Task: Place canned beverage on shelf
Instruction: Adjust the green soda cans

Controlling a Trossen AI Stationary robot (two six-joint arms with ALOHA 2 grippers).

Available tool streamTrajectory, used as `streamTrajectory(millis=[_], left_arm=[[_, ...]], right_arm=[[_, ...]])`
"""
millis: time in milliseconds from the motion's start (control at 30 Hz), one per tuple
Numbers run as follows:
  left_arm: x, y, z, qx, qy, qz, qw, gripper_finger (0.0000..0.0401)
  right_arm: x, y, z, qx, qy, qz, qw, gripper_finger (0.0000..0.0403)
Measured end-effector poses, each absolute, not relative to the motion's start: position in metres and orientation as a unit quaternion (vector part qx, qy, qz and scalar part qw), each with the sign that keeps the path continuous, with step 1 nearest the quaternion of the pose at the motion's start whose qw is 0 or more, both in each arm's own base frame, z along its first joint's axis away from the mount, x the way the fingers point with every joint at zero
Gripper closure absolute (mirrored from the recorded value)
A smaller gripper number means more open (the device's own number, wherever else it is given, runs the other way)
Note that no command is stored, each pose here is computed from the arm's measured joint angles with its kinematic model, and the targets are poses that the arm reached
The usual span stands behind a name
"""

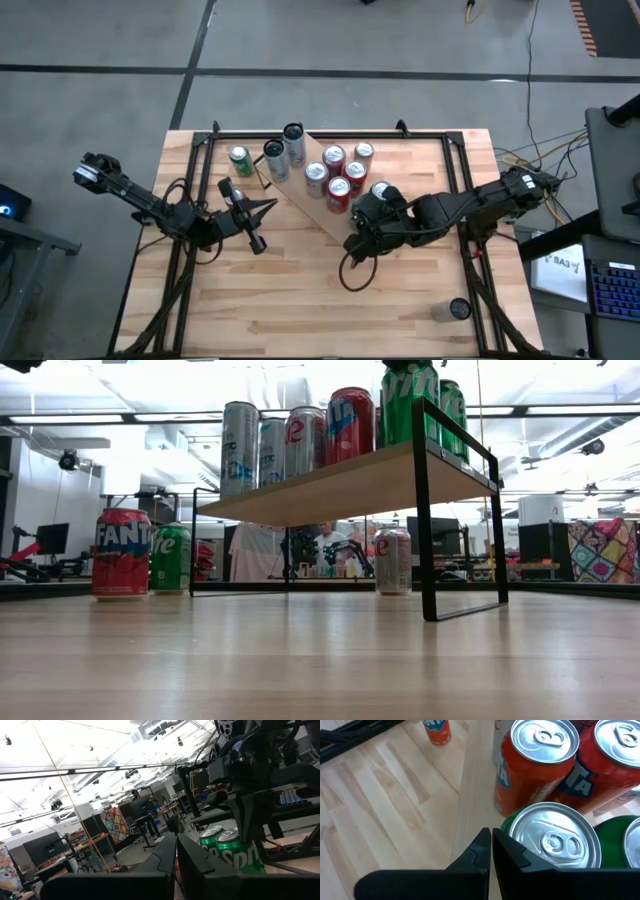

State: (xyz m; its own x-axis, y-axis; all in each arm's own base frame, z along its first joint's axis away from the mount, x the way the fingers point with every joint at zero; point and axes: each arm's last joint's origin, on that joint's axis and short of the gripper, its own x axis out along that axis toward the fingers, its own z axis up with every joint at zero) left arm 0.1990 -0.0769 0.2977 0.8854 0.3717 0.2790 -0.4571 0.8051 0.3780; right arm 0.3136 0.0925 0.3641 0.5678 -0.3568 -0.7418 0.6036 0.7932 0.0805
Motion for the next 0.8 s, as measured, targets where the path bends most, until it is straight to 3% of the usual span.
streamTrajectory(millis=[800], left_arm=[[0.199, -0.077, 0.298, 0.223, -0.096, 0.219, 0.945, 0.0401]], right_arm=[[0.311, 0.09, 0.375, 0.172, 0.364, -0.273, 0.874, 0.0394]])
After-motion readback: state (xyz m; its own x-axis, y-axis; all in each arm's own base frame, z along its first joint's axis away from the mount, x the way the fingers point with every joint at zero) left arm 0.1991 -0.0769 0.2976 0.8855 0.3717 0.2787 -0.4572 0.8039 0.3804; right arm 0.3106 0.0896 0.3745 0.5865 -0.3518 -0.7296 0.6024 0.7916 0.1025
